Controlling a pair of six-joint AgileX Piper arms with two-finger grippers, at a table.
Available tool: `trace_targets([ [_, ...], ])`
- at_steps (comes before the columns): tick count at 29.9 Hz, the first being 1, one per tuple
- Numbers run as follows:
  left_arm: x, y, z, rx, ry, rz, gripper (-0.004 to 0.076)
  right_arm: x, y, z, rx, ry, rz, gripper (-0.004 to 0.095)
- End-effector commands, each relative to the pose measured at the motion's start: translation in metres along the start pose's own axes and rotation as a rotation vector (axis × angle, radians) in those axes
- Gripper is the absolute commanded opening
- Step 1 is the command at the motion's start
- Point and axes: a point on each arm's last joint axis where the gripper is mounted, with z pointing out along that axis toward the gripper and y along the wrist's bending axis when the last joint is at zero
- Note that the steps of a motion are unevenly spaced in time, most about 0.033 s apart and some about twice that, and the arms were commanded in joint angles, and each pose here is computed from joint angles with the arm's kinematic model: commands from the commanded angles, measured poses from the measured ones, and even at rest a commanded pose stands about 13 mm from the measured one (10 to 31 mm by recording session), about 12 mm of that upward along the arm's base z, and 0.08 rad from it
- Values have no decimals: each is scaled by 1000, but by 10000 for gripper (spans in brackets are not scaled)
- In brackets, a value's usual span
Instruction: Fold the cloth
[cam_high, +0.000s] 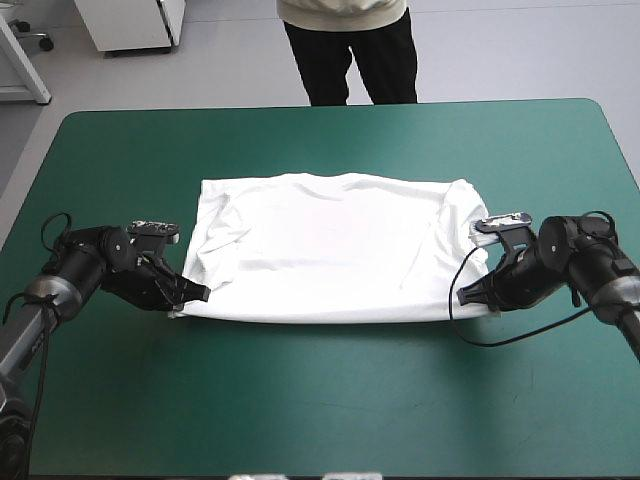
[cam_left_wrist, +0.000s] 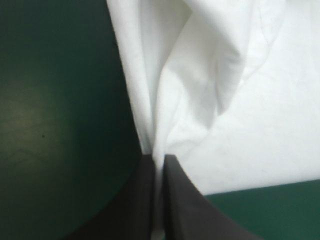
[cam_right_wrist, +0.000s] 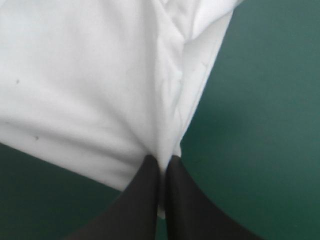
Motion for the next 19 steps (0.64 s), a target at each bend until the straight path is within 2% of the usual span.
trace_targets([
  [1,5,-7,-29,-2,-48,28,-9,8,5,-24,-2,-26,-19,-17],
  [6,18,-9,-51,-26,-62,49,-9,17,8,-40,0,-56,-25,-17],
  [9,19,-10,-61,-42,-117,56,-9,17,9,-45,5,-92,-26,-17],
  [19,-29,-6,-74,-59,-281,21,-9,-19,5,-53,20,-236,-38,-17],
])
